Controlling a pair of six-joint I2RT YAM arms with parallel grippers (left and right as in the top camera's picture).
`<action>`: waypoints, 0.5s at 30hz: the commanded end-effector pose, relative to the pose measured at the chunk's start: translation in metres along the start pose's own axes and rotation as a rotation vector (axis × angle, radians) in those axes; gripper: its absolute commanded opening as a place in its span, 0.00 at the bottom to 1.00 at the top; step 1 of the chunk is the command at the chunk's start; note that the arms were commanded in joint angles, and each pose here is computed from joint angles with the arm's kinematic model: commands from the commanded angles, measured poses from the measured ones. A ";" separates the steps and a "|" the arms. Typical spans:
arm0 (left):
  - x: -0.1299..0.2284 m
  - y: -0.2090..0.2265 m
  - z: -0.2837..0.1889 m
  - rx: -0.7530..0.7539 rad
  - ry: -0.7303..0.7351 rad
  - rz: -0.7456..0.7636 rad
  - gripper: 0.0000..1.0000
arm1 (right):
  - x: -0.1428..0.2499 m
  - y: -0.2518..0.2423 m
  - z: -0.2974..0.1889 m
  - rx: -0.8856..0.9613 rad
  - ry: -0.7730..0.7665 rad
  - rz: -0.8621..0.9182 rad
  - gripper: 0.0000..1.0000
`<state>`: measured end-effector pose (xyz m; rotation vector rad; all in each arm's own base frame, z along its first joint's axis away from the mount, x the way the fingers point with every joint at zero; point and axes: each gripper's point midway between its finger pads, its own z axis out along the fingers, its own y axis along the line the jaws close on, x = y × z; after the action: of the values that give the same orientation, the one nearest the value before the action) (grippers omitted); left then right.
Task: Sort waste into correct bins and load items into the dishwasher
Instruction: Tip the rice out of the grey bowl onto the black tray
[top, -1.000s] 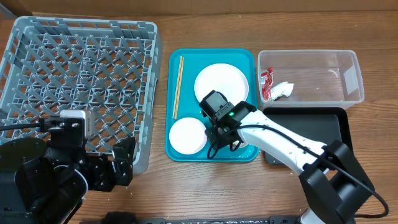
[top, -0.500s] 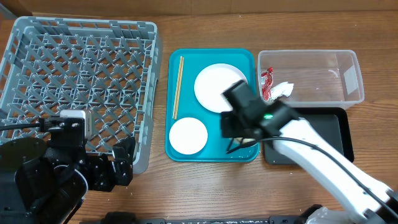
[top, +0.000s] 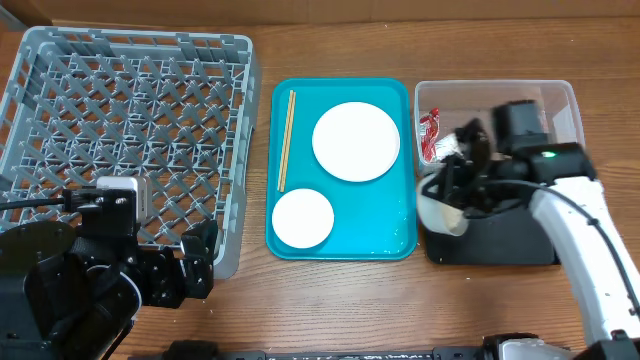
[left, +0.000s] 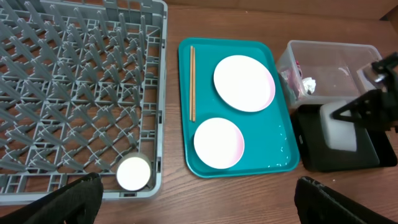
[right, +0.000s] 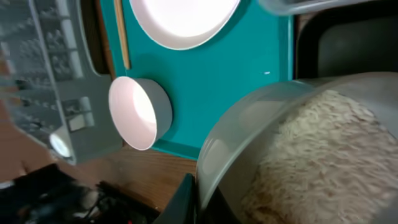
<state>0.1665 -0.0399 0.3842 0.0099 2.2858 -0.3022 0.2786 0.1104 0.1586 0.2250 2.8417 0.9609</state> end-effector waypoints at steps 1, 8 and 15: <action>-0.001 -0.001 0.001 0.005 -0.002 0.019 1.00 | 0.003 0.003 -0.012 -0.222 -0.005 -0.053 0.04; -0.001 -0.001 0.001 0.005 -0.002 0.019 1.00 | 0.003 -0.022 -0.017 -0.517 -0.096 -0.051 0.04; -0.001 -0.001 0.001 0.005 -0.002 0.019 1.00 | -0.019 -0.038 -0.035 -0.754 -0.268 -0.058 0.04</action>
<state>0.1665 -0.0400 0.3843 0.0101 2.2858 -0.3026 0.2774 0.0613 0.1344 0.2669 2.3364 1.6244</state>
